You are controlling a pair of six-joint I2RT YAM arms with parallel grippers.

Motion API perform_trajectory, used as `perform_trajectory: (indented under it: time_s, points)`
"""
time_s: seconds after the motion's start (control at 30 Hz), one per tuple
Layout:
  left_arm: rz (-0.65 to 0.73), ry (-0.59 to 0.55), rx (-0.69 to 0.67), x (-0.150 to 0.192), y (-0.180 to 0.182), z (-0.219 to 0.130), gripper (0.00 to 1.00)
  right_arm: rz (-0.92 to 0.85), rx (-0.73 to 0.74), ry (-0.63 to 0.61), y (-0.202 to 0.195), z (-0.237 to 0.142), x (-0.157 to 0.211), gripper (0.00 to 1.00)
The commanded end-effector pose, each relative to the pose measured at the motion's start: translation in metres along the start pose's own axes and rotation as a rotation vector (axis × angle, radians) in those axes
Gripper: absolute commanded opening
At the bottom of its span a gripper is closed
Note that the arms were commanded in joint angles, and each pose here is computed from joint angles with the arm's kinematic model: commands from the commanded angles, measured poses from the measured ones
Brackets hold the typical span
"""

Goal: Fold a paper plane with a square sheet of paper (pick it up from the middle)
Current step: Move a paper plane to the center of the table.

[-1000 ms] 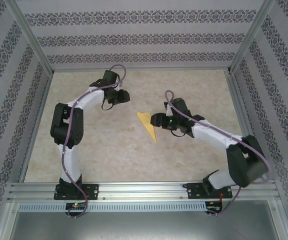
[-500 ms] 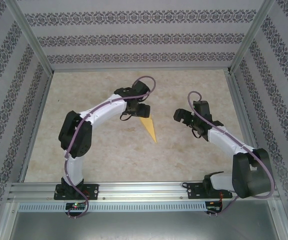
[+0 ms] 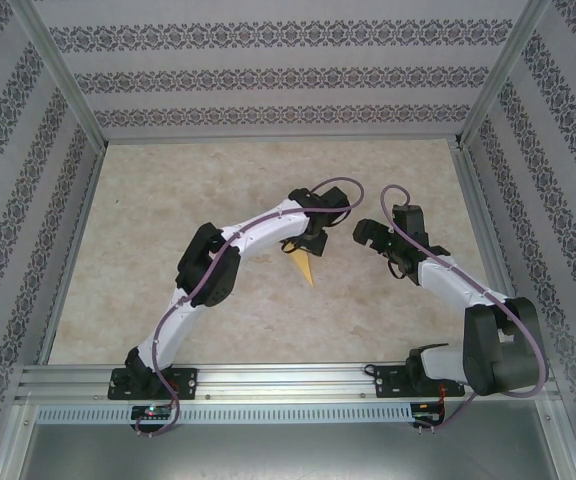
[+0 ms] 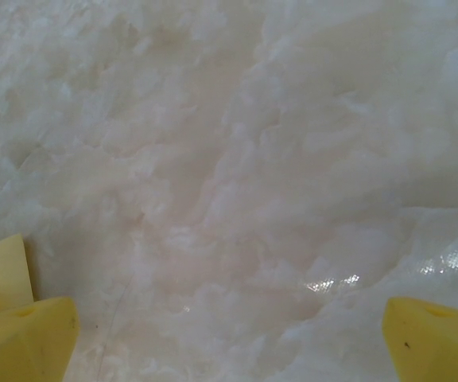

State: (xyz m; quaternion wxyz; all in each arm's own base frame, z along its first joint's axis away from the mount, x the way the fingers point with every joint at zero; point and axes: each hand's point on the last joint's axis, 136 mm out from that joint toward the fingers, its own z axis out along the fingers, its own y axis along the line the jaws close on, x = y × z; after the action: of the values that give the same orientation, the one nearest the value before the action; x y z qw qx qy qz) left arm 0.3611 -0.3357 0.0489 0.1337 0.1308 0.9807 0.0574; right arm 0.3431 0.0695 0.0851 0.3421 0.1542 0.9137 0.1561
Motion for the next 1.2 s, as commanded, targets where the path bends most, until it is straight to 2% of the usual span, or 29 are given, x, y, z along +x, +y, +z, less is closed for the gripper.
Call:
perform_trajectory:
  time_s: [0.0, 0.23, 0.33, 0.57, 0.87, 1.0, 1.17]
  points:
    - [-0.014, 0.0, -0.079, 0.001, 0.016, -0.014, 0.69, 0.012, -0.008, -0.03, 0.001, -0.001, -0.006, 0.98]
    - [-0.037, -0.016, -0.123, 0.004, 0.028, -0.021, 0.61, 0.017, -0.006, -0.009, 0.0, 0.003, -0.003, 0.98]
    - [-0.055, -0.027, -0.118, 0.004, 0.03, -0.024, 0.53, 0.019, -0.004, 0.002, 0.0, 0.004, -0.002, 0.98]
    - [-0.09, -0.013, -0.087, 0.009, 0.026, -0.017, 0.29, 0.018, -0.001, 0.0, 0.0, 0.003, -0.003, 0.98]
    - [-0.133, -0.01, -0.06, 0.011, 0.024, -0.012, 0.25, 0.02, 0.002, 0.001, -0.001, 0.004, -0.002, 0.98]
    - [-0.146, -0.036, -0.068, 0.007, 0.029, -0.019, 0.16, 0.02, 0.002, -0.001, -0.001, 0.003, -0.003, 0.98]
    - [-0.168, -0.088, -0.057, 0.0, 0.039, -0.039, 0.11, 0.026, 0.002, -0.001, -0.002, 0.004, -0.002, 0.98]
